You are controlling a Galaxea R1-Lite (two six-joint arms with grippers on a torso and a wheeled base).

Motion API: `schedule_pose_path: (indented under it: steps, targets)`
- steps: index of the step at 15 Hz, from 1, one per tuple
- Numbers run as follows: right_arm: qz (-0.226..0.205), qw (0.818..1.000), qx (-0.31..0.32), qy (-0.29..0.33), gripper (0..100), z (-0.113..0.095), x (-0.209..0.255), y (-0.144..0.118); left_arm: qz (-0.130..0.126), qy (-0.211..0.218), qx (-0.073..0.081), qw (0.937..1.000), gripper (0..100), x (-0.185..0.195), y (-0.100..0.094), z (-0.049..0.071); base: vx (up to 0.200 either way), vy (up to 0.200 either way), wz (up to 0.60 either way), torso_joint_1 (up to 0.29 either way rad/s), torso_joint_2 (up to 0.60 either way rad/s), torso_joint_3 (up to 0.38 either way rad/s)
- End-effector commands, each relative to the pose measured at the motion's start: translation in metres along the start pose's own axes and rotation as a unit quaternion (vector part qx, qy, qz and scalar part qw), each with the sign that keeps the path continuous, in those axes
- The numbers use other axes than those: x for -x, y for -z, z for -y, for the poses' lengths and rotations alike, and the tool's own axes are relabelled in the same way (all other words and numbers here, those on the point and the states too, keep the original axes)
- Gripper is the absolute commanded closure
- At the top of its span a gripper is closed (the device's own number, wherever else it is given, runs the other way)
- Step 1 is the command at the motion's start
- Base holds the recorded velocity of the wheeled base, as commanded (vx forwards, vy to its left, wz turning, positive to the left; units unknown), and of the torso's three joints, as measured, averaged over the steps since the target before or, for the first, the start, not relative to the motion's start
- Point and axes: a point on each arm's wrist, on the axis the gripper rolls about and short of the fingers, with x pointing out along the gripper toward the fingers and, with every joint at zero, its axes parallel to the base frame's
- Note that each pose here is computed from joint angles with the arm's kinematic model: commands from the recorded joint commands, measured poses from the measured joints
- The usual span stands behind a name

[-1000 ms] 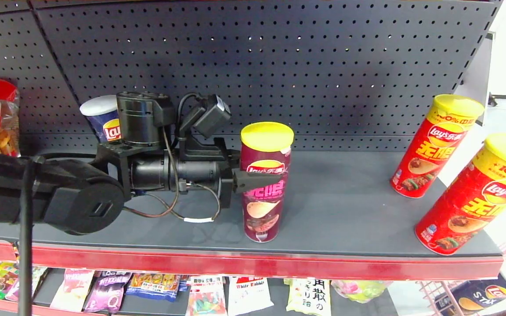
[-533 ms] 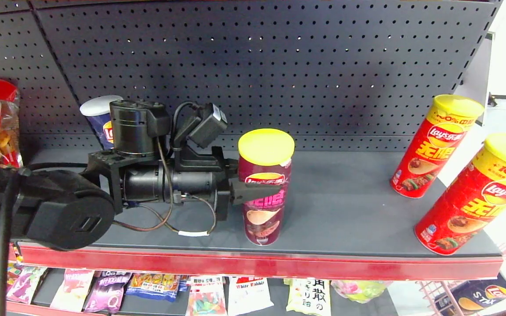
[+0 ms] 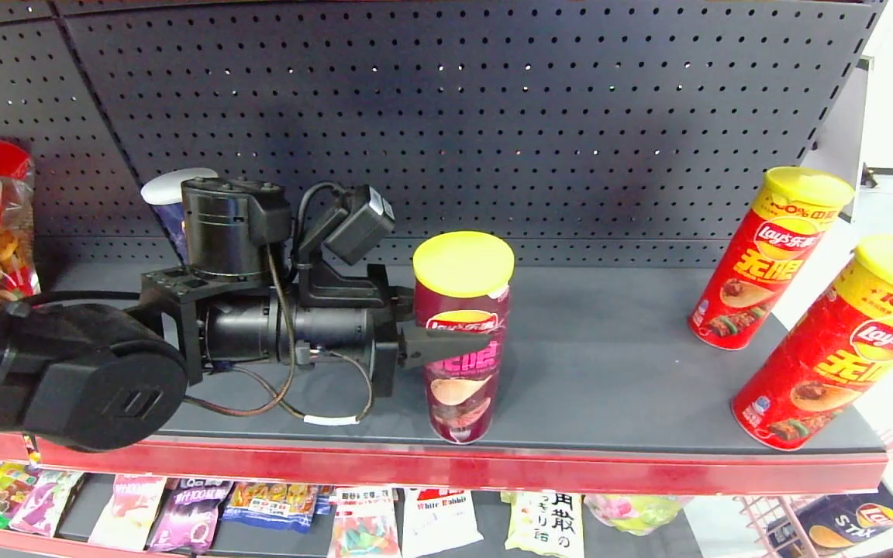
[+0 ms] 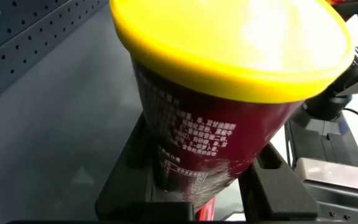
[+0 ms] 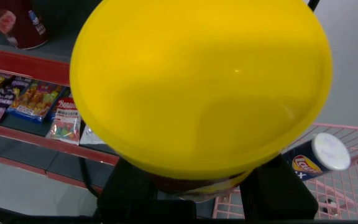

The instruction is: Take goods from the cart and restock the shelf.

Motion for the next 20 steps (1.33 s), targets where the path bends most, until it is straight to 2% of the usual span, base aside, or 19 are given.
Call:
schedule_pose_path:
  steps: [1,2,3,5,13,14,15,18,20]
  targets:
    - [0.001,1.0,0.0,0.0,100,0.0,0.0,0.0,0.003,-0.001,-0.002,1.0,100,0.001,-0.001,0.001,0.0,0.0,0.0,0.0,0.0,0.0]
    - [0.001,1.0,0.0,0.0,100,0.0,0.0,0.0,0.004,-0.001,-0.001,1.0,100,0.002,-0.002,0.002,0.0,0.0,0.0,0.0,0.0,0.0]
    - [0.001,1.0,0.0,0.0,100,0.0,0.0,0.0,0.006,0.0,0.009,0.9999,100,0.003,-0.005,0.003,0.0,0.0,0.0,0.0,0.0,0.0]
    - [0.002,1.0,0.0,-0.001,100,0.0,0.0,-0.001,0.004,-0.005,0.013,0.9999,100,0.003,-0.003,0.003,0.0,0.0,0.0,0.0,0.0,0.0]
    - [0.003,1.0,0.0,-0.001,100,0.0,0.001,-0.002,0.003,-0.004,0.005,1.0,100,0.0,0.003,0.001,0.0,0.0,0.0,0.0,0.0,0.0]
    - [0.003,1.0,0.0,-0.001,100,0.0,0.001,-0.002,0.003,-0.003,-0.009,1.0,0,-0.001,0.005,0.0,0.0,0.0,0.0,0.0,0.0,0.0]
    - [0.002,1.0,0.0,-0.001,100,0.0,0.001,-0.002,0.002,-0.004,-0.015,0.9999,0,-0.003,0.007,-0.001,0.0,0.0,0.0,0.0,0.0,0.0]
    - [0.002,1.0,0.0,-0.002,100,0.0,0.001,-0.002,0.001,-0.004,-0.013,0.9999,0,0.0,0.008,0.001,0.0,0.0,0.0,0.0,0.0,0.0]
    - [-0.004,1.0,0.001,-0.009,100,0.0,-0.003,-0.008,0.001,-0.023,-0.014,0.9996,0,0.009,0.008,0.001,0.0,0.0,0.0,0.0,0.0,0.0]
